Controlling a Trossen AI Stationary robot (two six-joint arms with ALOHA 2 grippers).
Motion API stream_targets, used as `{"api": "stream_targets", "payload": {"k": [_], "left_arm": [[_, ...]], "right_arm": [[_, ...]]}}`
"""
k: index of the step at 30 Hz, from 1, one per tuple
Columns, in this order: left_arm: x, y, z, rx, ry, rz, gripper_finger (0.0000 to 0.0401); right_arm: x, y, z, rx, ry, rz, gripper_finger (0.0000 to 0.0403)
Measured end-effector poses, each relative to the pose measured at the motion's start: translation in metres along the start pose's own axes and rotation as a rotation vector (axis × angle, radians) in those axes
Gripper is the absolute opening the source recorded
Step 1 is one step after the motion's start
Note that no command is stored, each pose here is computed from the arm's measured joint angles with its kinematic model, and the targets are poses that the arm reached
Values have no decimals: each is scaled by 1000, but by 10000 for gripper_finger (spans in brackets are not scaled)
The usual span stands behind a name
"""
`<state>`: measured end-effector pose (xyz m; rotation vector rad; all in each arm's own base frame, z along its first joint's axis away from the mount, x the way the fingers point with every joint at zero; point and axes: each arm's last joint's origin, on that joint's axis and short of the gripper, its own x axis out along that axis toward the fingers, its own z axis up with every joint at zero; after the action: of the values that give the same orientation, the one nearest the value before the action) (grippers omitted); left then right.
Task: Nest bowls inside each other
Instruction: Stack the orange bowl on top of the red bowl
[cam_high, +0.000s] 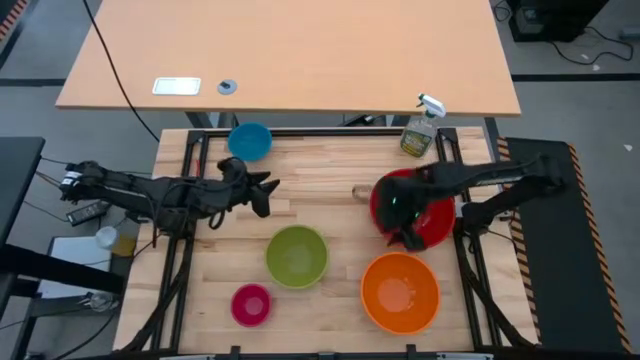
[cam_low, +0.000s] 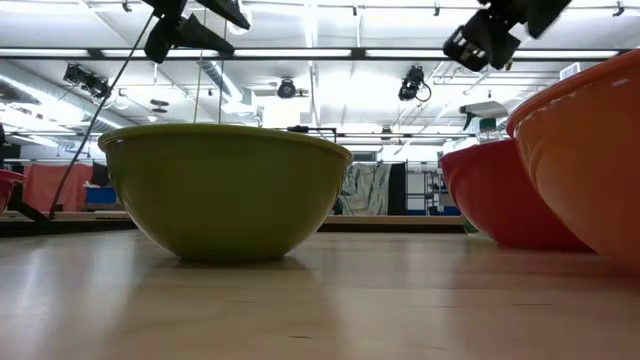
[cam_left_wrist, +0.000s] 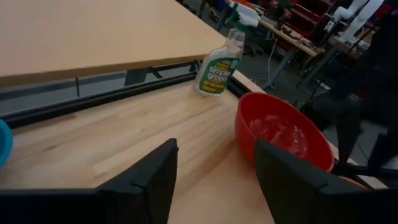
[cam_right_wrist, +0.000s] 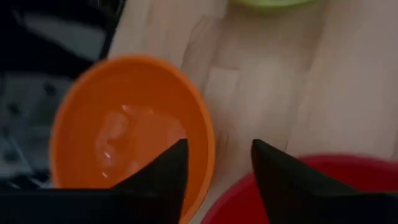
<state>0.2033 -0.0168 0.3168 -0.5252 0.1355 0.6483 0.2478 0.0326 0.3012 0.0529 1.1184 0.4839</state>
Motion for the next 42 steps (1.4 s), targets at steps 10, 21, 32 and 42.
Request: {"api": "stream_targets", "payload": {"k": [10, 21, 32, 42], "left_arm": [[4, 4, 3, -49, -14, 29, 221], [3, 5, -3, -16, 92, -21, 221], [-6, 7, 3, -73, 140, -113, 221], [-25, 15, 18, -138, 82, -164, 221]], "right_arm": [[61, 22, 19, -243, 125, -63, 249], [114, 25, 18, -259, 277, -35, 201], [116, 20, 20, -251, 262, -46, 24], [94, 20, 32, -216, 161, -49, 36]]}}
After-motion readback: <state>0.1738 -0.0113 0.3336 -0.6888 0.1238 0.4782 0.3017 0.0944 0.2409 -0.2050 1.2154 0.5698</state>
